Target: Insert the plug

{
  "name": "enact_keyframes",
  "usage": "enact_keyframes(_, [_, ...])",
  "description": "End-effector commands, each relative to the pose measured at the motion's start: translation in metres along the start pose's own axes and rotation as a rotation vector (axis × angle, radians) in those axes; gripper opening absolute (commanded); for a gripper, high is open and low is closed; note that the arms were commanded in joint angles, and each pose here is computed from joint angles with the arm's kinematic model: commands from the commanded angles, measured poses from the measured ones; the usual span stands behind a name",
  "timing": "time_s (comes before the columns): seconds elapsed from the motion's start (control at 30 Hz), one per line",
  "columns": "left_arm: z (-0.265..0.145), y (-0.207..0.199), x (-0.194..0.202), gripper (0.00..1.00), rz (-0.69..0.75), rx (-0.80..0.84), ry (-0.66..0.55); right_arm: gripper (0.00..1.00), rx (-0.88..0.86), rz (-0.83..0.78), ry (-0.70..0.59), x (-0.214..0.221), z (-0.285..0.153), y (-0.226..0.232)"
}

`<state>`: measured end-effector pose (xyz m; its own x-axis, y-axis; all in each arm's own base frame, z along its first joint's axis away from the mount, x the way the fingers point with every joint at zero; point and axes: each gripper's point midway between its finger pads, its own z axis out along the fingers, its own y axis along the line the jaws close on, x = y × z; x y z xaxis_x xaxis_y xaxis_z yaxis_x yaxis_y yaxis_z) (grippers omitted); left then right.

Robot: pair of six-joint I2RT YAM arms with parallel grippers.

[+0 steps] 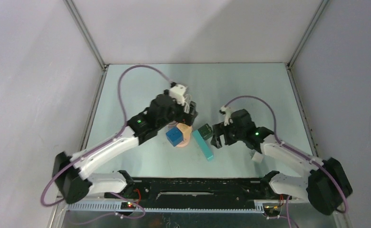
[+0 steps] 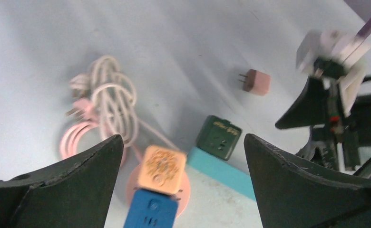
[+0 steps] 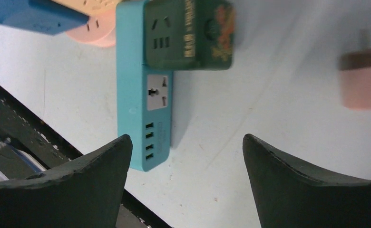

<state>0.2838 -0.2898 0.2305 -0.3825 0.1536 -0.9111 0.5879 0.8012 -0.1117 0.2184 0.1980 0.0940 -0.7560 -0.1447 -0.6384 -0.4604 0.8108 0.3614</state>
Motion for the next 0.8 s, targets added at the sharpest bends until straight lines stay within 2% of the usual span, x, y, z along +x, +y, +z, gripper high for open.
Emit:
enact_keyframes(0.0, [-0.044, 0.042, -0.003, 1.00, -0.108, -0.100, -0.078, 0.84, 0.005, -0.105, -0.013, -0.014, 0.028, 0.025])
enact_keyframes(0.1, [-0.073, 0.059, -0.001, 1.00, -0.157, -0.132, -0.124, 0.79, 0.023, -0.156, 0.040, -0.011, 0.047, 0.038])
enact_keyframes(0.23, [-0.100, 0.073, 0.003, 1.00, -0.197, -0.153, -0.172, 0.78, 0.044, -0.210, 0.085, -0.003, 0.066, 0.053])
enact_keyframes(0.33, [-0.112, 0.079, 0.008, 1.00, -0.205, -0.174, -0.184, 0.71, 0.067, -0.227, 0.114, 0.003, 0.077, 0.057])
enact_keyframes(0.43, [-0.117, 0.082, 0.014, 1.00, -0.206, -0.188, -0.172, 0.57, 0.123, -0.237, 0.132, 0.007, 0.084, 0.053])
enact_keyframes(0.57, [-0.121, 0.083, 0.018, 1.00, -0.205, -0.197, -0.164, 0.23, 0.229, -0.255, 0.161, 0.013, 0.088, 0.039])
enact_keyframes(0.7, [-0.123, 0.085, 0.020, 1.00, -0.201, -0.204, -0.158, 0.01, 0.344, -0.264, 0.159, 0.011, 0.083, 0.021])
enact_keyframes(0.77, [-0.122, 0.086, 0.024, 1.00, -0.199, -0.210, -0.150, 0.00, 0.426, -0.280, 0.145, 0.008, 0.076, 0.007])
